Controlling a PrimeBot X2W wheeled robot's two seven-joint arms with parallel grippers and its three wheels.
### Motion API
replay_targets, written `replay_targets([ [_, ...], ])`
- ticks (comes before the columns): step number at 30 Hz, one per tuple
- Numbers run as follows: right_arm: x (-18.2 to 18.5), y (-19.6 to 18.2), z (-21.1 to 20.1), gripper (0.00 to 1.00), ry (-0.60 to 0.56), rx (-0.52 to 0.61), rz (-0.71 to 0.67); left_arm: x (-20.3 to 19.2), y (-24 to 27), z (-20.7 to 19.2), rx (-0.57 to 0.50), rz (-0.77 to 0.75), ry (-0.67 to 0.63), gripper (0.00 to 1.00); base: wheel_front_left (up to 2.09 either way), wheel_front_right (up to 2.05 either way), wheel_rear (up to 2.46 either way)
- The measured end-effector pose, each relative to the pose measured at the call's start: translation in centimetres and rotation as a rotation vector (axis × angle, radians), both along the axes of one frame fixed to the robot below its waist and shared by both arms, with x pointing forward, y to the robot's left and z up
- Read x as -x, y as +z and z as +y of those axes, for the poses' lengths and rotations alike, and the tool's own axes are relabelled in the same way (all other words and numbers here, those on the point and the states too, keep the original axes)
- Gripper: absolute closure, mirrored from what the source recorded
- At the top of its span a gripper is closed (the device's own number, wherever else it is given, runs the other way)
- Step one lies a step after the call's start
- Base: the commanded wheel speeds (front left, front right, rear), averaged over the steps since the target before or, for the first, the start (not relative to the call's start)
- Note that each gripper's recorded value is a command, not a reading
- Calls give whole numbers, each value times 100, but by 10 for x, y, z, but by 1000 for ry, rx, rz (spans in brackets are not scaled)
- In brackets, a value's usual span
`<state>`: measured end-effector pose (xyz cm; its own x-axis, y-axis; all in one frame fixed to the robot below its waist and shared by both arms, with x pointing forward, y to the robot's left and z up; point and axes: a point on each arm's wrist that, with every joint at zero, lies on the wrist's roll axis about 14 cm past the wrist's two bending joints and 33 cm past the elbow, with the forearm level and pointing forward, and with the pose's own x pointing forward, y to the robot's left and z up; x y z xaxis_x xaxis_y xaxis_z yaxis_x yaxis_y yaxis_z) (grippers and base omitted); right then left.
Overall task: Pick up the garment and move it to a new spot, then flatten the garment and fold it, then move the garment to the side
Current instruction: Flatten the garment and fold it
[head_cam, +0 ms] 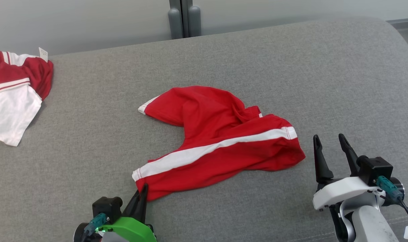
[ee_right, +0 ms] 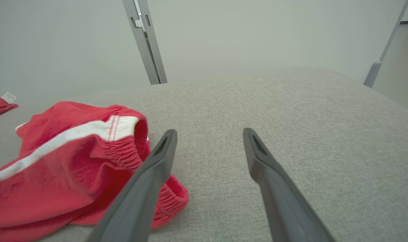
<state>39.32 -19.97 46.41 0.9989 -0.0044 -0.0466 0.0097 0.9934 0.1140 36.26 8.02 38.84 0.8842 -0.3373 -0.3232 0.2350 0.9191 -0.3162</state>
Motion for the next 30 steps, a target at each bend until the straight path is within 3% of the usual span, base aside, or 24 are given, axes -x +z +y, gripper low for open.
replay_targets([
  [2, 1, 3, 2, 0, 5, -1, -7, 0, 2, 3, -13, -13, 4, 42, 0, 0, 0],
  [3, 2, 3, 2, 0, 7, -1, -8, 0, 4, 4, -17, -20, 6, 0, 0, 0, 0],
  [21, 0, 28, 8, 0, 27, 16, -84, -27, 87, 28, -23, -304, 120, 0, 0, 0, 0],
  [30, -8, 47, 22, 0, 68, 17, -141, -28, 95, 33, -23, -334, 168, 0, 0, 0, 0],
])
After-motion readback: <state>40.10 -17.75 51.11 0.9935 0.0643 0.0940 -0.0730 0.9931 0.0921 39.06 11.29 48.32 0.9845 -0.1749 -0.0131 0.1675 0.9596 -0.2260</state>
